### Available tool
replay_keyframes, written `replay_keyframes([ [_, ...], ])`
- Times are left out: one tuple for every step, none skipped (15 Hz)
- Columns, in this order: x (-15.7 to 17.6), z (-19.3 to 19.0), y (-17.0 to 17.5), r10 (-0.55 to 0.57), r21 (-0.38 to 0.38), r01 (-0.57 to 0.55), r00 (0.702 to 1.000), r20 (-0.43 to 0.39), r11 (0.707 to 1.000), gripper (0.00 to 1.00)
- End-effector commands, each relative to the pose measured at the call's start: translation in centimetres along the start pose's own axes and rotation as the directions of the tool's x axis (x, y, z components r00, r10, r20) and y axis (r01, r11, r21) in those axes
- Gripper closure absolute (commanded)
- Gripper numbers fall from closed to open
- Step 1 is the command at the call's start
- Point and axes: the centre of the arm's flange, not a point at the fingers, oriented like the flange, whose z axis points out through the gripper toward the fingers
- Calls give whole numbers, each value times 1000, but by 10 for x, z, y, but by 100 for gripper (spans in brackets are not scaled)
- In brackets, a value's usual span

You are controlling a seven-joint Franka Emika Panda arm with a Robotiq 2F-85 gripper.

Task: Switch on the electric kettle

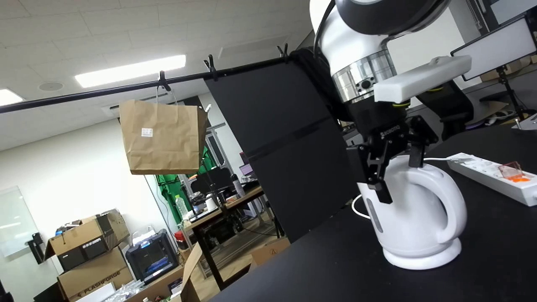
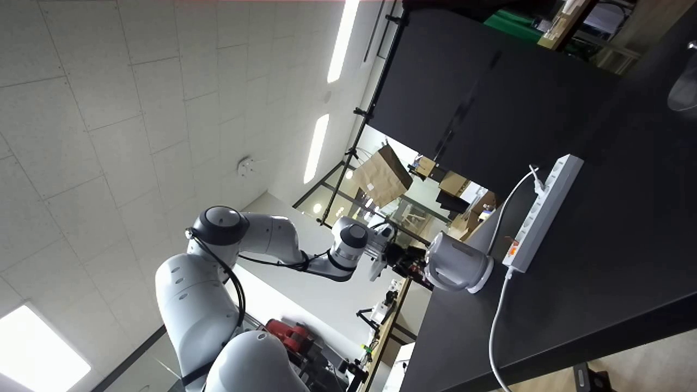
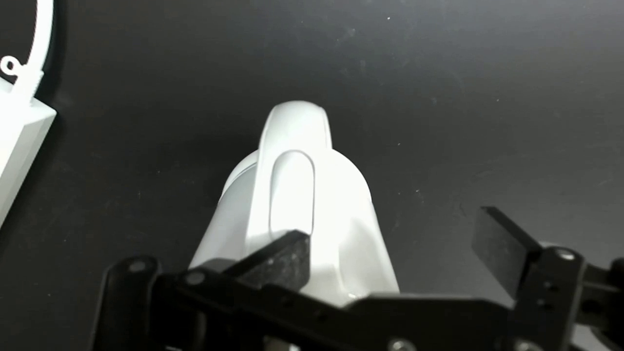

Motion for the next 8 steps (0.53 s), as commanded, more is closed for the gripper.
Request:
replay_keyframes([
  [4, -20, -8, -13, -4, 13, 999, -30, 1000, 0],
  [4, -28, -10, -18, 1, 18, 999, -44, 1000, 0],
  [3, -40, -12, -22, 5, 23, 997, -69, 1000, 0],
  [3, -51, -14, -29, 14, 31, 995, -93, 999, 0],
  [2, -63, -17, -40, 30, 43, 993, -111, 999, 0],
  [1, -73, -19, -46, 44, 51, 991, -122, 998, 0],
  [1, -82, -21, -51, 52, 58, 990, -133, 997, 0],
  [0, -89, -21, -54, 57, 62, 988, -145, 996, 0],
])
